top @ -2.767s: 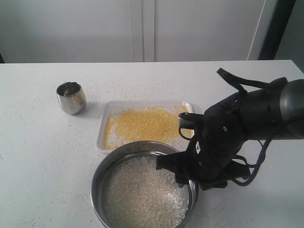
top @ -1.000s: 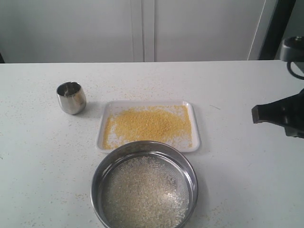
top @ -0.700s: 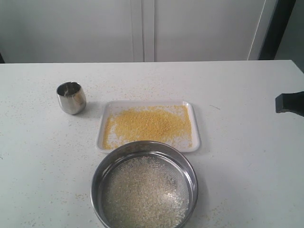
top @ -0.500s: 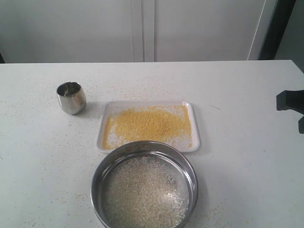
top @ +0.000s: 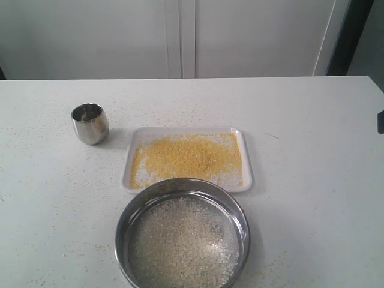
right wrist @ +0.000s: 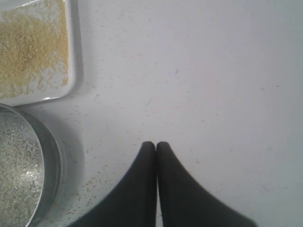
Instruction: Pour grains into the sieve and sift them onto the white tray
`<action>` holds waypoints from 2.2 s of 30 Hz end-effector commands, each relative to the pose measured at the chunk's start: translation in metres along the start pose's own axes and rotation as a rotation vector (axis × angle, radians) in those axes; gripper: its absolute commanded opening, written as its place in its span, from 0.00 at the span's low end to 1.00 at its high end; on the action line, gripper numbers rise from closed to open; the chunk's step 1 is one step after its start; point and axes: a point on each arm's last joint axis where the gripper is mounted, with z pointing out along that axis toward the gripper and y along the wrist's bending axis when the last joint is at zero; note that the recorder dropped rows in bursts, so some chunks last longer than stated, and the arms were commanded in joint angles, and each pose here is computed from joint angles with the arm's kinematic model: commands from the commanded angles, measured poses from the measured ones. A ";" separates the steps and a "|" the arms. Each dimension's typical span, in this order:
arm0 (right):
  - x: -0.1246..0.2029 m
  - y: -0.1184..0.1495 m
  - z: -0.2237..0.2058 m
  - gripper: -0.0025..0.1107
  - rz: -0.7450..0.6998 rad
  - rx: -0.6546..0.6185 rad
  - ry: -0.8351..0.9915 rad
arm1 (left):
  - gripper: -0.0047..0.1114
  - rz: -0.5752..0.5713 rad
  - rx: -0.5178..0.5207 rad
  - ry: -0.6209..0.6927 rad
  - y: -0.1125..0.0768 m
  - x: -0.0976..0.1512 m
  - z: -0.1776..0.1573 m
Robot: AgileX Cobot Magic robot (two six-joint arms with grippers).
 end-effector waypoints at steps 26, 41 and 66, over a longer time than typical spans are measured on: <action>0.087 -0.021 -0.075 0.02 -0.089 0.019 -0.595 | 0.04 -0.006 0.001 0.008 0.000 0.003 0.000; 0.108 -0.026 -0.076 0.02 -0.105 0.023 -0.718 | 0.04 -0.006 0.001 0.008 0.000 0.003 0.000; 0.108 -0.026 -0.076 0.02 -0.105 0.023 -0.718 | 0.04 -0.006 0.001 0.008 0.000 0.003 0.000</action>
